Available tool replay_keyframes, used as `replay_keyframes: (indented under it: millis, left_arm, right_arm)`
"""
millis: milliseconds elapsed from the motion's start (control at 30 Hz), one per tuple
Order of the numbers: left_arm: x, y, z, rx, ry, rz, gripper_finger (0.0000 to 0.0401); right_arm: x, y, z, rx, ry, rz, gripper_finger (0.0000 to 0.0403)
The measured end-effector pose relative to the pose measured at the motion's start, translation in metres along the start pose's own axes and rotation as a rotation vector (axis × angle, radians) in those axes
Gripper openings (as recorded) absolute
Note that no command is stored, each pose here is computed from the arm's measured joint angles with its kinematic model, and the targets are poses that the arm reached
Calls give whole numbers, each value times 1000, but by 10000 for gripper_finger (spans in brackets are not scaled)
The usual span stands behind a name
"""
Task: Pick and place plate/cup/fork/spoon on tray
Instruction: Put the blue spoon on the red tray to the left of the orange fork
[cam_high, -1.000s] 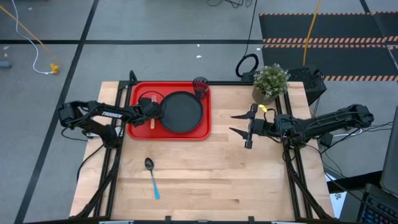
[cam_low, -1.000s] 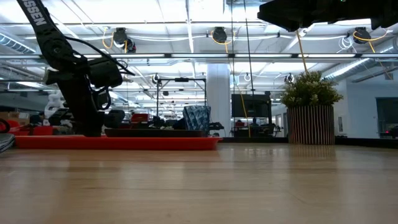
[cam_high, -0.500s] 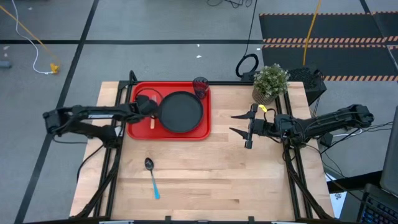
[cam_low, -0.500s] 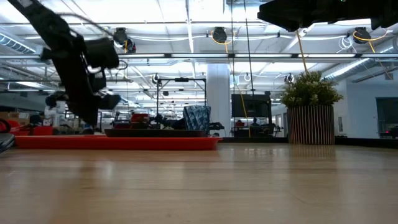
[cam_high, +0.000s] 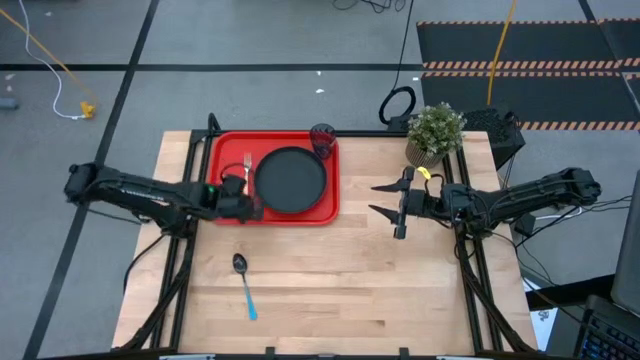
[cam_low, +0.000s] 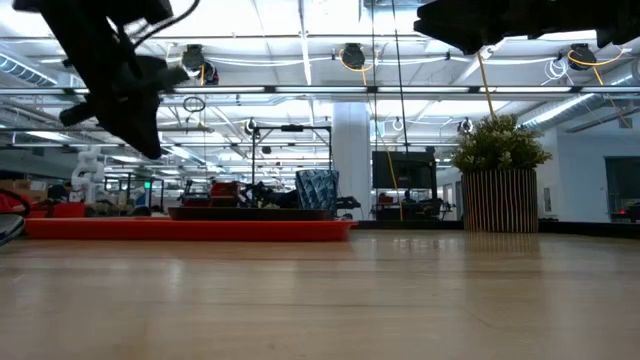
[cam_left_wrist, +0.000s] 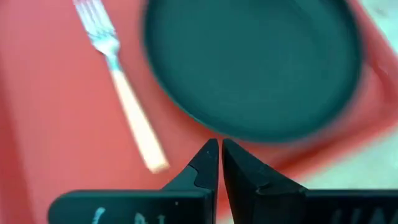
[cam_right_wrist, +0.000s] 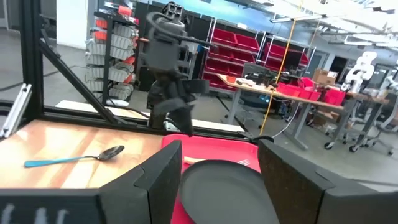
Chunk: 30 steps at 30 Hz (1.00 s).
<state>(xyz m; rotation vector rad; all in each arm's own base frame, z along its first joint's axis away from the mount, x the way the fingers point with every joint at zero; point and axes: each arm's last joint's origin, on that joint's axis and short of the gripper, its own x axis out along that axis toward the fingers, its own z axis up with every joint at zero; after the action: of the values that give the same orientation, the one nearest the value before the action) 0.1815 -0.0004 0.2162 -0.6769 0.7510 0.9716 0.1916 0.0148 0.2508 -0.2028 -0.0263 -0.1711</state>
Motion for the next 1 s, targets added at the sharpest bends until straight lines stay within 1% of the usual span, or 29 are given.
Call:
replay_keyframes:
  millis: [100, 233, 333, 467, 567, 700, 833, 1000]
  left_arm:
    - [-10, -18, -17, 13, 27, -60, 24]
    - [-18, -40, -44, 9, 81, -99, 24]
    - [-24, -56, -65, -11, 150, -105, 24]
    - [-33, -80, -89, -63, 271, -102, 24]
    - [-42, -94, -104, -110, 386, -48, 23]
    - [-53, -106, -120, -178, 467, 48, 24]
    - [-55, -107, -135, -209, 454, 99, 24]
    - [-48, -106, -155, -228, 428, 153, 28]
  right_arm:
    - [0, 0, -2, 24, 18, 4, 203]
    - [0, 2, -7, 48, 77, 15, 203]
    - [-1, 2, -11, 75, 113, 20, 203]
    - [-1, 2, -12, 127, 121, 19, 203]
    - [-1, 2, -11, 177, 111, 15, 203]
    - [0, 2, -10, 270, 107, 10, 203]
    - [0, 3, -11, 273, 110, 20, 203]
    - [0, 3, -8, 281, 84, 42, 203]
